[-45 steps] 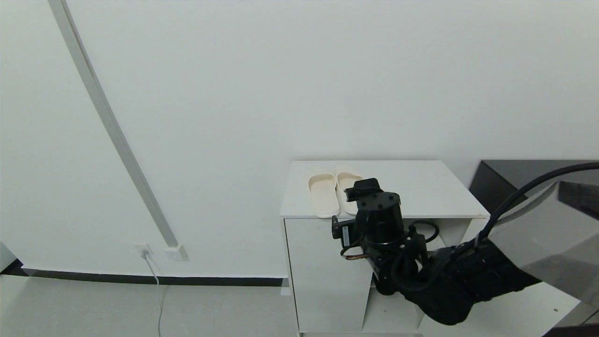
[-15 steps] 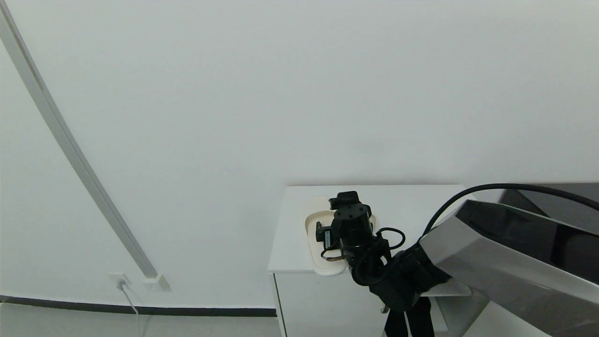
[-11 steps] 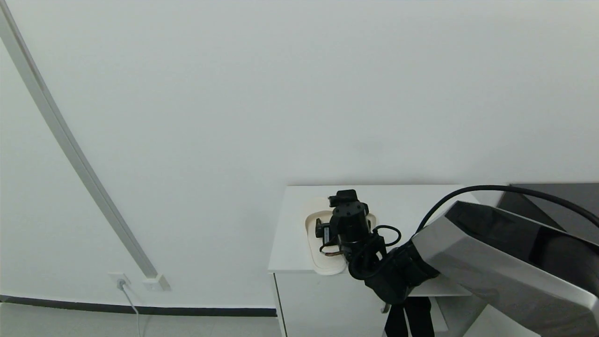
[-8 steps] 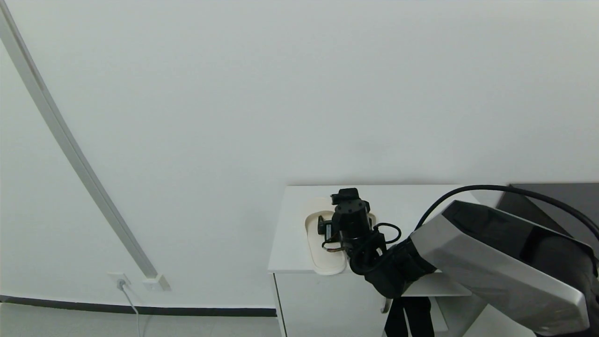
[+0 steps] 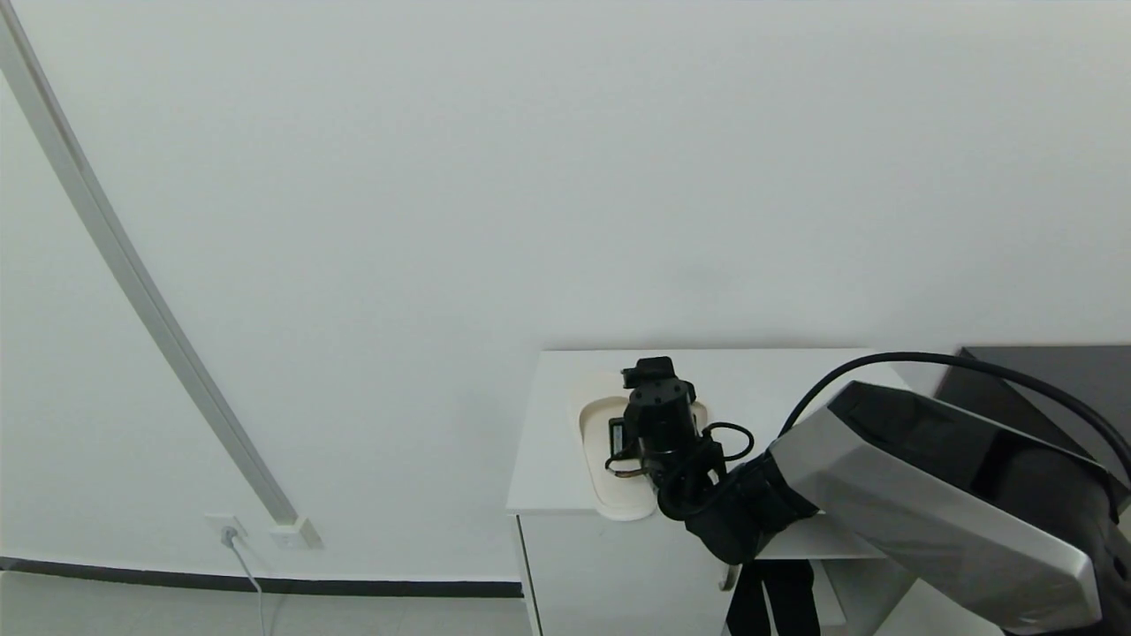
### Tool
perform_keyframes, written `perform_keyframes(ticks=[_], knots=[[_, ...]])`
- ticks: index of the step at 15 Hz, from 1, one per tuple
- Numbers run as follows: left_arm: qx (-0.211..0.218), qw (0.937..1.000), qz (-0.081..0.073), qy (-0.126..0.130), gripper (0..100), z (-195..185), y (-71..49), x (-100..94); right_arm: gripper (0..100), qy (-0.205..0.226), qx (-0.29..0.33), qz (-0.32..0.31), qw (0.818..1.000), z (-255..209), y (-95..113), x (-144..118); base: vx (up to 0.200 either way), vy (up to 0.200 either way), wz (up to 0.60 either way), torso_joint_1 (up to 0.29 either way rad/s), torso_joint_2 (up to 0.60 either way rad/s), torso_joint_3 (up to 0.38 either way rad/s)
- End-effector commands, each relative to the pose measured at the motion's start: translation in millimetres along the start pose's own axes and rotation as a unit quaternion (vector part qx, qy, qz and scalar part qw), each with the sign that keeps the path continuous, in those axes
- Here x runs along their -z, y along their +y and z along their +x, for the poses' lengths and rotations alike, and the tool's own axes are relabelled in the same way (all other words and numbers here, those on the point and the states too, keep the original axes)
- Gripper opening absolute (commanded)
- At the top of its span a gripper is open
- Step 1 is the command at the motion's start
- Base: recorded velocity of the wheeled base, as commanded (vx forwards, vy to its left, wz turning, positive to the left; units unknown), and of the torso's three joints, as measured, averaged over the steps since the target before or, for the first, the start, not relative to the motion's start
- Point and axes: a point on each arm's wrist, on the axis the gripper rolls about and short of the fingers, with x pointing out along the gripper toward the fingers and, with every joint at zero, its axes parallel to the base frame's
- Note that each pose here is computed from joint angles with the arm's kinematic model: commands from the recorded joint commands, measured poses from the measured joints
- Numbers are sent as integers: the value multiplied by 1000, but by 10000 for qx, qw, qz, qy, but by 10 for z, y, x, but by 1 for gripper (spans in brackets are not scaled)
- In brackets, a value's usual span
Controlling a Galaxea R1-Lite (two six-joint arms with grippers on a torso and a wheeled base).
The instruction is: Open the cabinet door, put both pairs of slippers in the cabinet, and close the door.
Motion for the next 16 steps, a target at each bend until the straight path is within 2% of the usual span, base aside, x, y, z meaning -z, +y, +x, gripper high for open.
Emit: perform_keyframes(ticks=[1,4,8,13,16], knots=[[2,10000,2,4,0,1,0,0,0,-88,5,-15,10000,-57,-16,-108,0,0,0,0,0,0],[-6,10000,2,4,0,1,0,0,0,-246,-40,7,9997,-265,-87,-386,0,0,0,0,0,0],[-6,10000,2,4,0,1,0,0,0,-468,-274,-40,9985,-987,-391,-903,0,0,0,0,0,0],[2,10000,2,4,0,1,0,0,0,-386,-889,-45,9953,-1718,-788,-1019,0,0,0,0,0,0],[-6,10000,2,4,0,1,0,0,0,-488,-1517,36,9872,-1926,-888,-1139,0,0,0,0,0,0]])
